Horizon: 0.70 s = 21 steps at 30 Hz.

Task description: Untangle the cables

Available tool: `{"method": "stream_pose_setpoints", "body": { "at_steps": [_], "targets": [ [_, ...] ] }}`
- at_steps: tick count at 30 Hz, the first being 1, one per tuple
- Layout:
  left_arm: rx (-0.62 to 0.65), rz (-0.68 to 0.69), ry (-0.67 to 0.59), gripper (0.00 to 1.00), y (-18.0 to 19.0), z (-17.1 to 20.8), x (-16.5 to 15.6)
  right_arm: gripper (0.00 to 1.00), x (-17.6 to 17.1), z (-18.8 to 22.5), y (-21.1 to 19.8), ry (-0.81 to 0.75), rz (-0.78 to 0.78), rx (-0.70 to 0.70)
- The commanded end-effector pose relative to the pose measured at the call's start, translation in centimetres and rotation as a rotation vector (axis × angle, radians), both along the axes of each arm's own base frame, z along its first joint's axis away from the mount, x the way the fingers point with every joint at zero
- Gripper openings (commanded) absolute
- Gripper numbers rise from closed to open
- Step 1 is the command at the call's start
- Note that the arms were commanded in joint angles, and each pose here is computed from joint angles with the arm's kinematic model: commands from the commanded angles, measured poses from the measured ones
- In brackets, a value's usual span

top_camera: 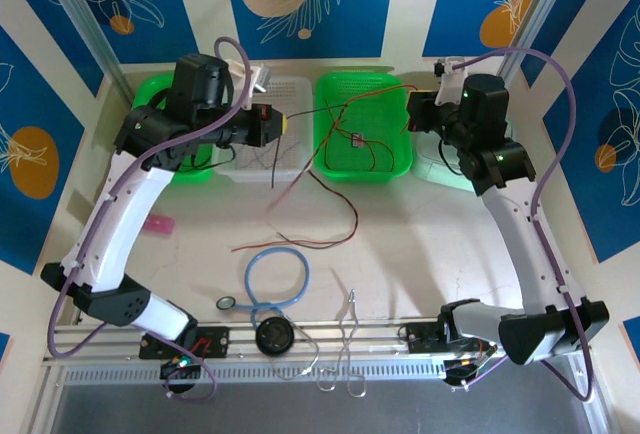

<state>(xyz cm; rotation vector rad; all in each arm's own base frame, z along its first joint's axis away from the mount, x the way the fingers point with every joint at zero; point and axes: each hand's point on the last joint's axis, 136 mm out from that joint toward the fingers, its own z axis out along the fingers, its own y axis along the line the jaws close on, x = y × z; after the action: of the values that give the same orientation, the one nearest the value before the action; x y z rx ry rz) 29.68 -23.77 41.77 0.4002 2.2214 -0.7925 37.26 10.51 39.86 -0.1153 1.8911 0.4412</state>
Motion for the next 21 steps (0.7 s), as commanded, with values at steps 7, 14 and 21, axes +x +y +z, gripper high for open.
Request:
{"method": "stream_pose_setpoints", "body": {
  "at_steps": [7,14,21],
  "targets": [
    [0.107,0.361,-0.047,0.00,10.2,-0.6,2.4,0.00,-2.0,2.3,-4.9,-0.058,-0.150,-0.020],
    [0.103,0.495,-0.049,0.00,14.2,-0.7,2.7,0.00,-2.8,2.7,-7.6,-0.065,-0.248,-0.014],
    [-0.023,0.666,-0.059,0.00,18.7,-0.7,2.3,0.00,-3.4,3.0,-10.3,-0.071,-0.373,-0.002]
  ]
}}
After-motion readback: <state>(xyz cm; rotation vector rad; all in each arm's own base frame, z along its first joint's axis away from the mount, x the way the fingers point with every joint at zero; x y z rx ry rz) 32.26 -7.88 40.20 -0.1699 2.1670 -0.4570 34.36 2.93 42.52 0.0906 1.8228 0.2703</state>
